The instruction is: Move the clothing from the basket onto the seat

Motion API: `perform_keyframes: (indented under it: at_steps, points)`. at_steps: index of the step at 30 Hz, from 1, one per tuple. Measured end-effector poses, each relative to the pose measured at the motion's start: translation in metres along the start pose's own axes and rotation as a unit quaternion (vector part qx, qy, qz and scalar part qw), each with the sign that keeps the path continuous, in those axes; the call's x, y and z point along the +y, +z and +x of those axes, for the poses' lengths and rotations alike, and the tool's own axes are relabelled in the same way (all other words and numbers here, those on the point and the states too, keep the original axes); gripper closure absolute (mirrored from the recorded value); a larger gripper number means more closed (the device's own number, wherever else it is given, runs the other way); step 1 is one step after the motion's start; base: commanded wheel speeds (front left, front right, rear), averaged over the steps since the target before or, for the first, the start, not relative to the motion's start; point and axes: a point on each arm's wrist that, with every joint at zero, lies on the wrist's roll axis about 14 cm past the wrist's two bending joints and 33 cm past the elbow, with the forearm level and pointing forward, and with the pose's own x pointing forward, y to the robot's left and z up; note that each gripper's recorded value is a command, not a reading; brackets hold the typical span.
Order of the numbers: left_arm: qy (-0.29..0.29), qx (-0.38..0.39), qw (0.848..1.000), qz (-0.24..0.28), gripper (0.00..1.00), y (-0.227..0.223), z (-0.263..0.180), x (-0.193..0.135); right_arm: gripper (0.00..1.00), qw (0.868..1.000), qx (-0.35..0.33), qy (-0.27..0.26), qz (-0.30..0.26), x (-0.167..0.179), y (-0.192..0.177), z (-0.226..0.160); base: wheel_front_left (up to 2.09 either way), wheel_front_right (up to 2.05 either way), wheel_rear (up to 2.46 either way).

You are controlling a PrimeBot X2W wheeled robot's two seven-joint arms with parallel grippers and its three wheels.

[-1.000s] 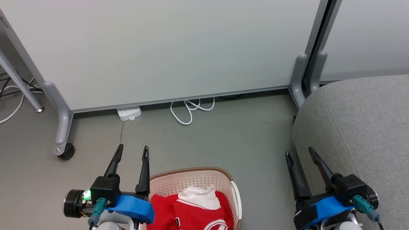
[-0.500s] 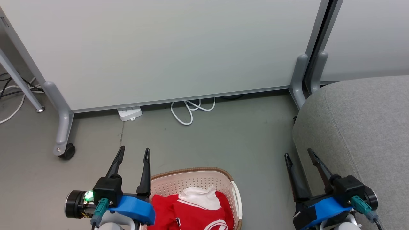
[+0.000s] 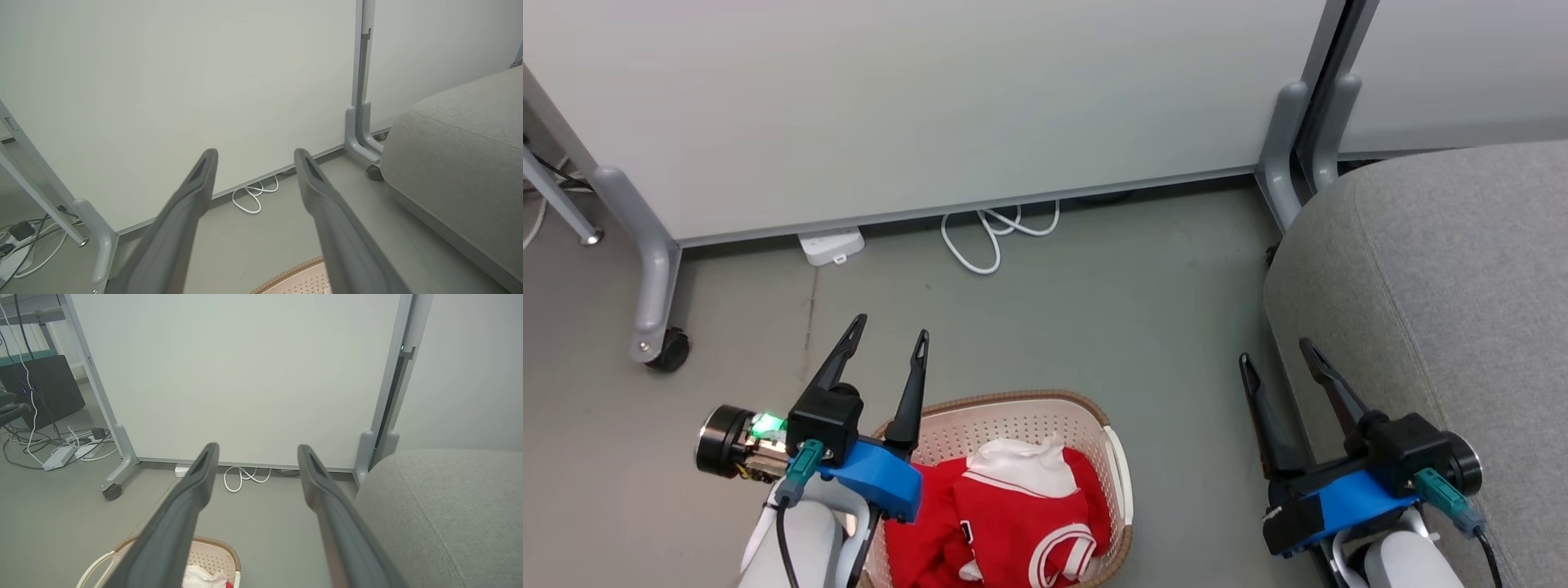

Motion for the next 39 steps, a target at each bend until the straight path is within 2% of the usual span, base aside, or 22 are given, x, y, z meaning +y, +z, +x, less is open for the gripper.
perform_keyframes:
  at_steps: [9,16,20,30,39]
  points:
    - [-0.087,0.088,0.991,0.055,0.0,-0.061,0.036,-0.018,0.0,1.0,0.006,-0.008,-0.009,-0.015,-0.01,0.028,0.0,0.0,0.0]
    - [-0.158,0.17,0.969,0.08,0.0,-0.124,0.049,-0.035,0.0,0.999,0.022,-0.021,-0.013,-0.032,-0.029,0.047,0.0,0.0,0.0]
    - [-0.196,0.216,0.952,0.092,0.0,-0.162,0.05,-0.044,0.0,0.999,0.033,-0.029,-0.015,-0.042,-0.043,0.056,0.0,0.0,0.0]
    - [-0.285,0.334,0.887,0.144,0.0,-0.26,0.035,-0.05,0.0,0.997,0.059,-0.04,-0.02,-0.062,-0.08,0.078,0.0,0.0,0.0]
    - [-0.348,0.442,0.804,0.193,0.0,-0.337,-0.001,-0.047,0.0,0.994,0.094,-0.054,-0.025,-0.08,-0.121,0.085,0.0,0.0,0.0]
